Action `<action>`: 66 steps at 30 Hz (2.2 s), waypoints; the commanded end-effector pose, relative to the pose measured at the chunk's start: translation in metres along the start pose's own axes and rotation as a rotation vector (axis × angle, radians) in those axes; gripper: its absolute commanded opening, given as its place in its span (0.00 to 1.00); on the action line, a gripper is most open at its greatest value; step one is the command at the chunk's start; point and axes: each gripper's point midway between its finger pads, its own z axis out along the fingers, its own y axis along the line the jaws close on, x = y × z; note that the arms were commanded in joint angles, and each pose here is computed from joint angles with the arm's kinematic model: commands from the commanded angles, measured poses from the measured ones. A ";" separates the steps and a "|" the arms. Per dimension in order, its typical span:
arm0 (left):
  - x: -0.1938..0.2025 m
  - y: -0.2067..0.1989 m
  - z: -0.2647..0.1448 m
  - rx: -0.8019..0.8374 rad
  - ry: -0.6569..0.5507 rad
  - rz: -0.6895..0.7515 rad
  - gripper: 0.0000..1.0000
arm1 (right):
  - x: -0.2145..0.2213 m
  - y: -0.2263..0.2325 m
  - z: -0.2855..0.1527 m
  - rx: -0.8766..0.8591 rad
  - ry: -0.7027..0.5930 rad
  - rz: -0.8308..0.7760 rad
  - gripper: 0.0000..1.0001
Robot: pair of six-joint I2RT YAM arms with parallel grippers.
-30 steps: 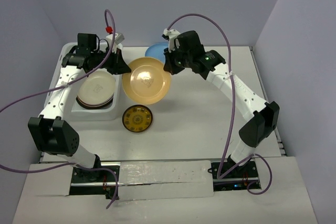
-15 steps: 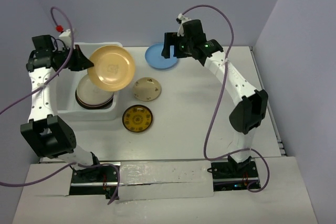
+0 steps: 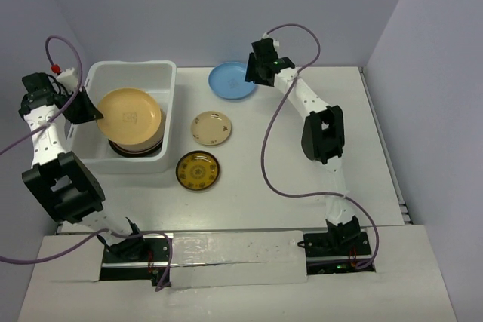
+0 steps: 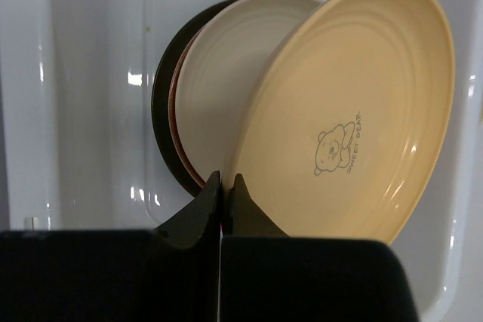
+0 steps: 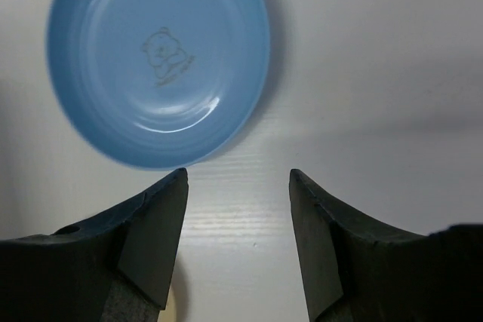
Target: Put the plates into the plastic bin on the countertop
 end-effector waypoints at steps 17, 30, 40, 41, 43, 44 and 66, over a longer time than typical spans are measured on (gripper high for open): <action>0.032 0.028 0.025 -0.080 0.072 -0.058 0.48 | 0.024 -0.007 0.077 -0.028 0.035 0.304 0.59; 0.005 0.014 0.004 -0.063 0.027 -0.095 0.99 | 0.037 -0.010 0.105 -0.095 0.090 0.447 0.45; -0.004 0.013 -0.008 -0.082 0.014 -0.087 0.99 | 0.048 -0.021 0.108 -0.078 0.133 0.518 0.00; -0.005 0.013 -0.010 -0.079 0.010 -0.088 0.99 | 0.052 -0.025 0.108 -0.071 0.143 0.521 0.00; -0.008 0.009 -0.012 -0.060 0.004 -0.083 0.99 | 0.051 -0.032 0.103 -0.071 0.158 0.517 0.00; -0.011 0.006 -0.014 -0.045 -0.003 -0.078 0.99 | 0.054 -0.039 0.100 -0.064 0.171 0.514 0.00; -0.062 -0.205 -0.038 0.439 -0.176 0.309 0.96 | -0.009 -0.001 -0.130 -0.422 -0.042 -0.017 0.00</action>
